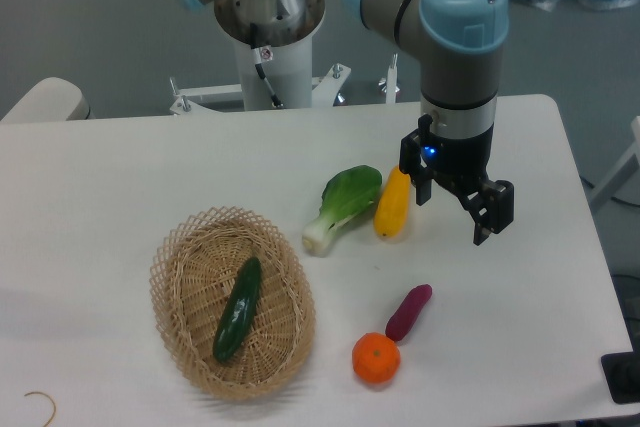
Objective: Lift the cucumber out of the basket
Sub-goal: 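Move the open gripper over the basket above the green cucumber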
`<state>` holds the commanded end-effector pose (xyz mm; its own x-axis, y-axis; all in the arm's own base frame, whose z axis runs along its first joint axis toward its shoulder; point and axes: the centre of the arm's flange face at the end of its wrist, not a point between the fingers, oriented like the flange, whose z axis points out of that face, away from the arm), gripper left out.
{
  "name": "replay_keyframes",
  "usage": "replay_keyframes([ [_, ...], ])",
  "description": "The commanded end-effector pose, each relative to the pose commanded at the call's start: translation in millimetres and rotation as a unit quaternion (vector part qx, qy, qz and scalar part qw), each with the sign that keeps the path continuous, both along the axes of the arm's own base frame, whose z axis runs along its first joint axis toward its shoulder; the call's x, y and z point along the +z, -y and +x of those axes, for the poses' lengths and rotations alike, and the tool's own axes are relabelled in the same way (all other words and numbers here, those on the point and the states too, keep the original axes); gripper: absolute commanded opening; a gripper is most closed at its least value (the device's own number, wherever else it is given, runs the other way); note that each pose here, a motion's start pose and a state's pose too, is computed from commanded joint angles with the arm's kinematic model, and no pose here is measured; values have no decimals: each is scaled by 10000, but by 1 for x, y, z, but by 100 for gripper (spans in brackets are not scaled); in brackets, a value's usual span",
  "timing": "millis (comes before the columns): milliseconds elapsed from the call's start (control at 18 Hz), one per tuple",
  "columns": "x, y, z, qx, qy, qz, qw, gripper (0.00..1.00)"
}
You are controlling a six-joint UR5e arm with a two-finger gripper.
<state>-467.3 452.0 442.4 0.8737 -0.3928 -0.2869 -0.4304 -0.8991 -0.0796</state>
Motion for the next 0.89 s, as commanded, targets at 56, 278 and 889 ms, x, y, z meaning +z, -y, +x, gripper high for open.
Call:
replay_keyframes([
  [56, -1, 0, 0, -7, -1, -2, 10000, 100],
  [278, 1, -6, 7, -56, -6, 18, 10000, 100],
  [889, -21, -65, 90, 725, 520, 203, 9958, 100],
])
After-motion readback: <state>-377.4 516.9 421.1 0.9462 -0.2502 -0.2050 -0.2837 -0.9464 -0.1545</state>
